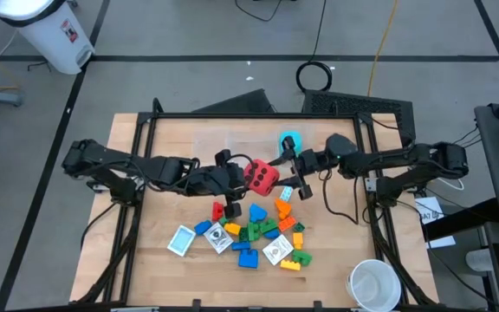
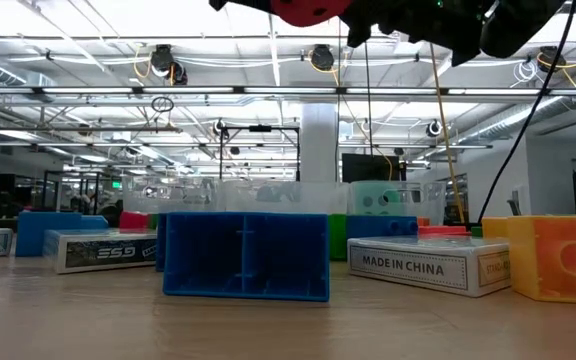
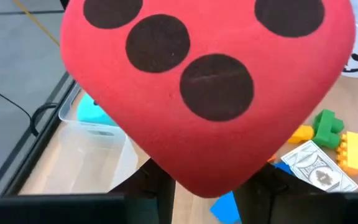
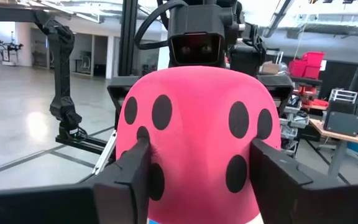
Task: Pick & Place Toys
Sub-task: Put the red dice into the right transparent bin
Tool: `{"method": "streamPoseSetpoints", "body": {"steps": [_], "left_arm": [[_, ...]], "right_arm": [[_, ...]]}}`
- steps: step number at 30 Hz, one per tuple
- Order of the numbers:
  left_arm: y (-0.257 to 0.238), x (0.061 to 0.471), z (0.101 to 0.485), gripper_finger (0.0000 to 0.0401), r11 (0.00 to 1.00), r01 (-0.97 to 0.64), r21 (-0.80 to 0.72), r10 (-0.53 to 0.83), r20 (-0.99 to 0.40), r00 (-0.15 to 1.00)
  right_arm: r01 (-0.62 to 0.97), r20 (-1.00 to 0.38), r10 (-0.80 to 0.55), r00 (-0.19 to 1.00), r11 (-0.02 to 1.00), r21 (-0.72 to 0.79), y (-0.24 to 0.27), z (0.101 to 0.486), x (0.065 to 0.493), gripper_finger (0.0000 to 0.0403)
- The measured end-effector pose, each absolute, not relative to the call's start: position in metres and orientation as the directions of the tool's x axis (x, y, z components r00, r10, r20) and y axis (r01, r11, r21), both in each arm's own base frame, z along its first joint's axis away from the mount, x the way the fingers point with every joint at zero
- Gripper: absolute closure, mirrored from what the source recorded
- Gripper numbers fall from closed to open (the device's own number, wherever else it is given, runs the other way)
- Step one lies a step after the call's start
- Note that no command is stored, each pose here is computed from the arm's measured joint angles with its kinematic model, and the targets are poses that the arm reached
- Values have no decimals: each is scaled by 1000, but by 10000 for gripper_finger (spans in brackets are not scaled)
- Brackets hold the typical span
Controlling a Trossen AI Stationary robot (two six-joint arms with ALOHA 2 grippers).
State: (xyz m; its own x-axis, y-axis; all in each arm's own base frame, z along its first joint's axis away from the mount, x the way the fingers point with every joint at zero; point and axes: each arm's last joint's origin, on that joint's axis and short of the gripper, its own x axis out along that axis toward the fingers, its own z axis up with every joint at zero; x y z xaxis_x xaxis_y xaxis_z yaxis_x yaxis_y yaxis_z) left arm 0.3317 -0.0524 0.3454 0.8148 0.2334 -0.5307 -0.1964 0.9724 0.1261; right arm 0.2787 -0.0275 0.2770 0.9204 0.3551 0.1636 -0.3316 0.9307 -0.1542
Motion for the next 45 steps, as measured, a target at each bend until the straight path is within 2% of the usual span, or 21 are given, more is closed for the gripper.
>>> {"method": "streamPoseSetpoints", "body": {"steps": [2,9,11,17,21,25,28,34,45], "left_arm": [[-53,332,344,263,969,-215,119,245,-531,811],[-52,326,356,41,975,-208,83,220,-534,817],[-51,317,371,16,977,-210,40,203,-487,849],[-51,297,390,77,980,-190,60,196,-445,874],[-48,292,395,113,971,-205,121,237,-422,875],[-42,295,392,133,951,-249,184,306,-425,852],[-35,297,391,139,941,-272,200,333,-424,842],[-20,299,389,132,930,-310,196,366,-434,823],[-16,298,385,130,926,-327,186,377,-463,802]], "right_arm": [[-342,148,363,920,928,-148,-27,276,279,224],[-340,119,357,926,930,-141,-31,278,273,233],[-321,100,337,936,936,-144,-35,283,266,260],[-189,28,196,980,967,-172,-41,300,234,287],[-24,-115,-2,993,975,-223,-43,296,216,288],[177,-318,-280,906,931,-318,-50,279,206,300],[229,-442,-404,801,888,-398,-54,262,206,321],[225,-570,-471,673,865,-448,-62,240,210,325],[255,-570,-488,661,861,-440,-61,245,203,332]]}}
